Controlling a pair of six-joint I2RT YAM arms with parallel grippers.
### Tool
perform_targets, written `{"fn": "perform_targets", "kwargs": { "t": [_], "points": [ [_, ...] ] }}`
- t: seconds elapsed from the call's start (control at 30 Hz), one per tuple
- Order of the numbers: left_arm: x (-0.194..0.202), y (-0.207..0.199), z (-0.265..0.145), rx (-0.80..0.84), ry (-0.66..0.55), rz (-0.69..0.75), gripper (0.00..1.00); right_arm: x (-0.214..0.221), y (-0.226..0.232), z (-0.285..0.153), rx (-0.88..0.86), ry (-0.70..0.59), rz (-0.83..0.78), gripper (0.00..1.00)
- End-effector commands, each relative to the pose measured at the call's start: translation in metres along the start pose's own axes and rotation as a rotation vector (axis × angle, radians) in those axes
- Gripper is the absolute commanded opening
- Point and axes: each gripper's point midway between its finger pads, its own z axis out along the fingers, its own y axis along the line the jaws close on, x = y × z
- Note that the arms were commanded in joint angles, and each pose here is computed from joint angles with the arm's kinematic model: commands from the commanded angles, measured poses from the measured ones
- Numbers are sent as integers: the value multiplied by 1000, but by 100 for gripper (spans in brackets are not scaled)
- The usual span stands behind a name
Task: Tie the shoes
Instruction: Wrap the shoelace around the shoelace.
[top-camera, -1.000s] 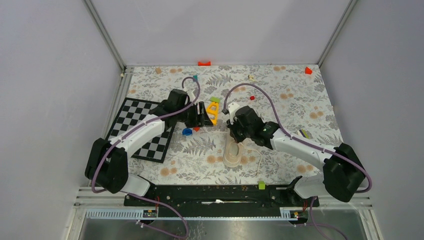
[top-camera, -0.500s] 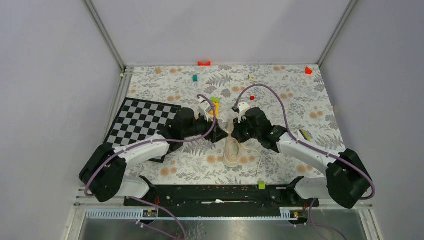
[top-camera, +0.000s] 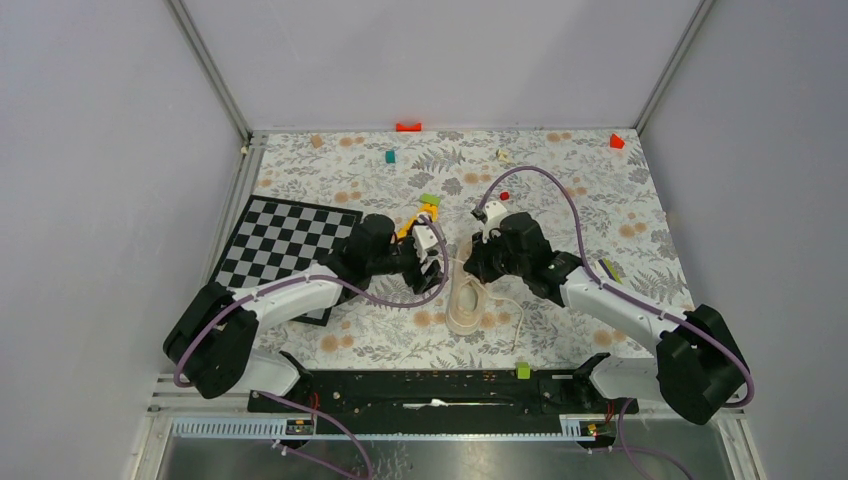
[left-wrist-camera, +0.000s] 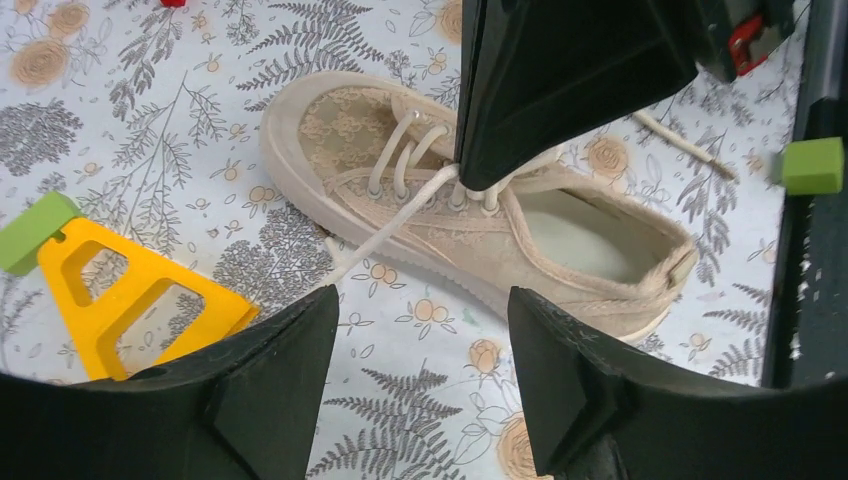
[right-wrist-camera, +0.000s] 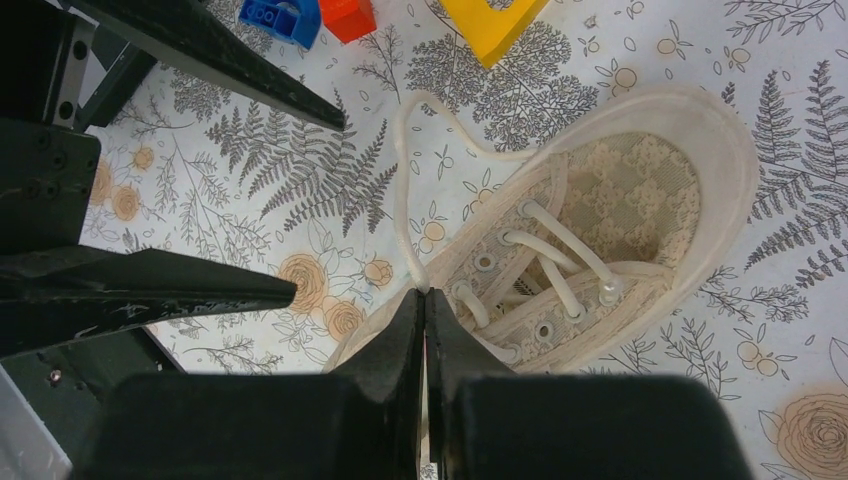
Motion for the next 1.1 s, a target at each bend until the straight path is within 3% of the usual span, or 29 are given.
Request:
{"fn": "perform_targets", "kwargs": {
  "t": [0.0, 0.87, 1.07],
  "points": [
    [-25, 10, 3, -10, -37, 206, 69, -9, 7, 0, -48, -28, 3, 0],
    [-36, 12, 37, 33, -85, 267, 68, -8, 10, 6, -84, -18, 32, 0],
    [-32, 5, 44, 88, -63, 229, 58, -6, 9, 6, -88, -12, 43, 0]
  ]
}}
